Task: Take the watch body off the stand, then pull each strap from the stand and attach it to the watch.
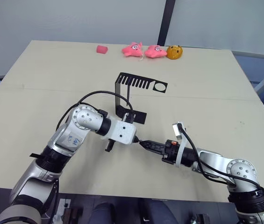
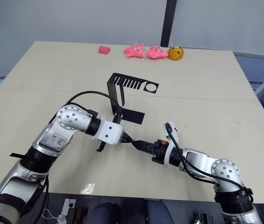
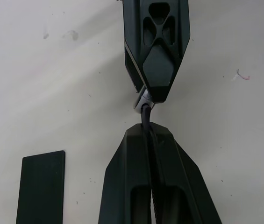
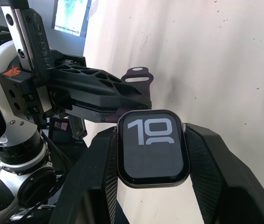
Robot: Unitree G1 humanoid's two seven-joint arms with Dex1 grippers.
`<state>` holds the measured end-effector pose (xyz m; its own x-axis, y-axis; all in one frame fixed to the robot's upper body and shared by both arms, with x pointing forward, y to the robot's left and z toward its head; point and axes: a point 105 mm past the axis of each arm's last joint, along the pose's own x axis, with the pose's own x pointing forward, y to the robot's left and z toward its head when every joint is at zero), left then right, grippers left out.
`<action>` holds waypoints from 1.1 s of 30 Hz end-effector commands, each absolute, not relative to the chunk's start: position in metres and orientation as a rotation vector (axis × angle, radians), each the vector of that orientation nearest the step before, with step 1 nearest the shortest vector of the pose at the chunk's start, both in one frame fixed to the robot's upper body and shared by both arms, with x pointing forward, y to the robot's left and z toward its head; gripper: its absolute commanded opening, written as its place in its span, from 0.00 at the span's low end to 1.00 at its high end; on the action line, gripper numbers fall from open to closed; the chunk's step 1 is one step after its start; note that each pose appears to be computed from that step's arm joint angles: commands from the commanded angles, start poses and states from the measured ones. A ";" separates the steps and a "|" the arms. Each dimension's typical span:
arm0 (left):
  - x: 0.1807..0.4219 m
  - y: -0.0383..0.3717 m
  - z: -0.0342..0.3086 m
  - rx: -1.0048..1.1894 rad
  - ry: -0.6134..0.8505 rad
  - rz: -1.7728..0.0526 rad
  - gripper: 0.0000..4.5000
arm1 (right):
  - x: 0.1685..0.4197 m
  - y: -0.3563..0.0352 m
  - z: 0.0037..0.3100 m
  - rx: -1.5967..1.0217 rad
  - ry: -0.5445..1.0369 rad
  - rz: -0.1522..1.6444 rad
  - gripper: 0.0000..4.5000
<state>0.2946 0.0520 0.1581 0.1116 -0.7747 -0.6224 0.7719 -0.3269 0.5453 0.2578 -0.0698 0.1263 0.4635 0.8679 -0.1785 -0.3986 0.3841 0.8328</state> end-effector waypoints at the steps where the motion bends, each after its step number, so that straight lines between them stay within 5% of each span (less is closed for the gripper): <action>1: 0.290 0.037 0.166 1.102 -0.078 -1.570 0.00 | 0.244 -0.053 0.144 0.822 0.664 1.025 0.36; 33: 0.291 0.037 0.160 1.099 -0.049 -1.573 0.00 | 0.241 -0.049 0.143 0.831 0.666 1.041 0.36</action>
